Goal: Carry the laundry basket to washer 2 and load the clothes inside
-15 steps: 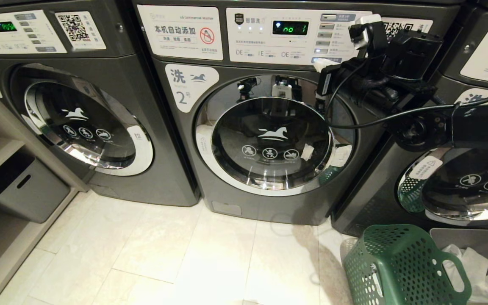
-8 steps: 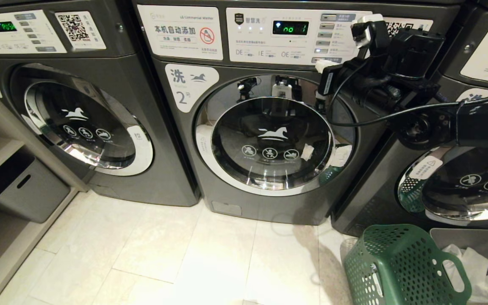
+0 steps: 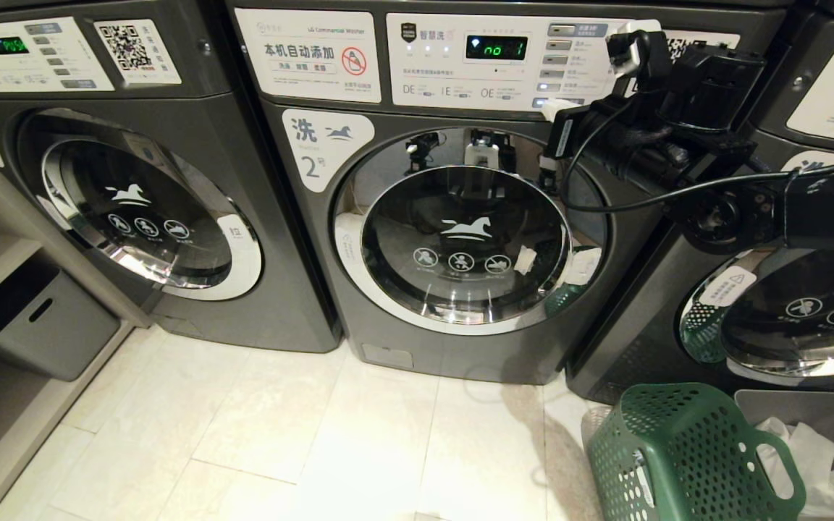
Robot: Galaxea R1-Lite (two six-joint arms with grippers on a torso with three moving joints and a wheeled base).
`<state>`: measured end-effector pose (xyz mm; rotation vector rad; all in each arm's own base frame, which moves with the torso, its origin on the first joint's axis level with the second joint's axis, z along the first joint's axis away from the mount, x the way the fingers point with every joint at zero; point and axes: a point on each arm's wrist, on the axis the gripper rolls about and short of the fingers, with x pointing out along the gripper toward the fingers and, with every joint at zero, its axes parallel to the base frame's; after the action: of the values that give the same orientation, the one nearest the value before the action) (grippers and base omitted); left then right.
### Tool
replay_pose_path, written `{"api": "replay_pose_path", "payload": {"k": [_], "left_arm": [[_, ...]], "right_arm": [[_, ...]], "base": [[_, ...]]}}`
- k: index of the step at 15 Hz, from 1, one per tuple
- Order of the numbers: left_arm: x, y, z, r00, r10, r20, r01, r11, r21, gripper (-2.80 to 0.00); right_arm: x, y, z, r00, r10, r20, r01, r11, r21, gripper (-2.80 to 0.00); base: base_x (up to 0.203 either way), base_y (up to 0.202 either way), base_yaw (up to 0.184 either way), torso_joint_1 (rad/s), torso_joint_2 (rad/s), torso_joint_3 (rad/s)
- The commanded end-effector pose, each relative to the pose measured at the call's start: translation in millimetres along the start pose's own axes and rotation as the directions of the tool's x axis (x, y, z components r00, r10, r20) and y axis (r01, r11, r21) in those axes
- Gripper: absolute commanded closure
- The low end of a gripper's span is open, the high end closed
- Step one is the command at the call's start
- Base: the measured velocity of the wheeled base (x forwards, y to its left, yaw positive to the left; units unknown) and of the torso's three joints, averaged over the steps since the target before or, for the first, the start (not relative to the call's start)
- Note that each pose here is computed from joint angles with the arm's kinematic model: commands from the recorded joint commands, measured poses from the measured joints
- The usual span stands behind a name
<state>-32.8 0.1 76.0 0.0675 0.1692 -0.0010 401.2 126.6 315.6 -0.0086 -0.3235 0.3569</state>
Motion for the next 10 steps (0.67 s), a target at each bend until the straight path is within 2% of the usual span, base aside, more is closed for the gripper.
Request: {"api": "replay_pose_path", "payload": {"k": [1, 10], "left_arm": [[0.0, 0.0, -0.1, 1.0, 0.0, -0.001, 0.0, 1.0, 0.0, 0.0], [0.0, 0.0, -0.1, 1.0, 0.001, -0.001, -0.001, 1.0, 0.0, 0.0]], "right_arm": [[0.2, 0.4, -0.1, 1.0, 0.001, 0.002, -0.001, 1.0, 0.0, 0.0], [9.8, -0.4, -3.5, 0.999, -0.025, 0.02, 0.025, 1.0, -0.002, 0.0]], "base": [[0.0, 0.0, 0.0, 0.0, 0.0, 0.0], [0.0, 0.0, 0.0, 0.0, 0.0, 0.0]]}}
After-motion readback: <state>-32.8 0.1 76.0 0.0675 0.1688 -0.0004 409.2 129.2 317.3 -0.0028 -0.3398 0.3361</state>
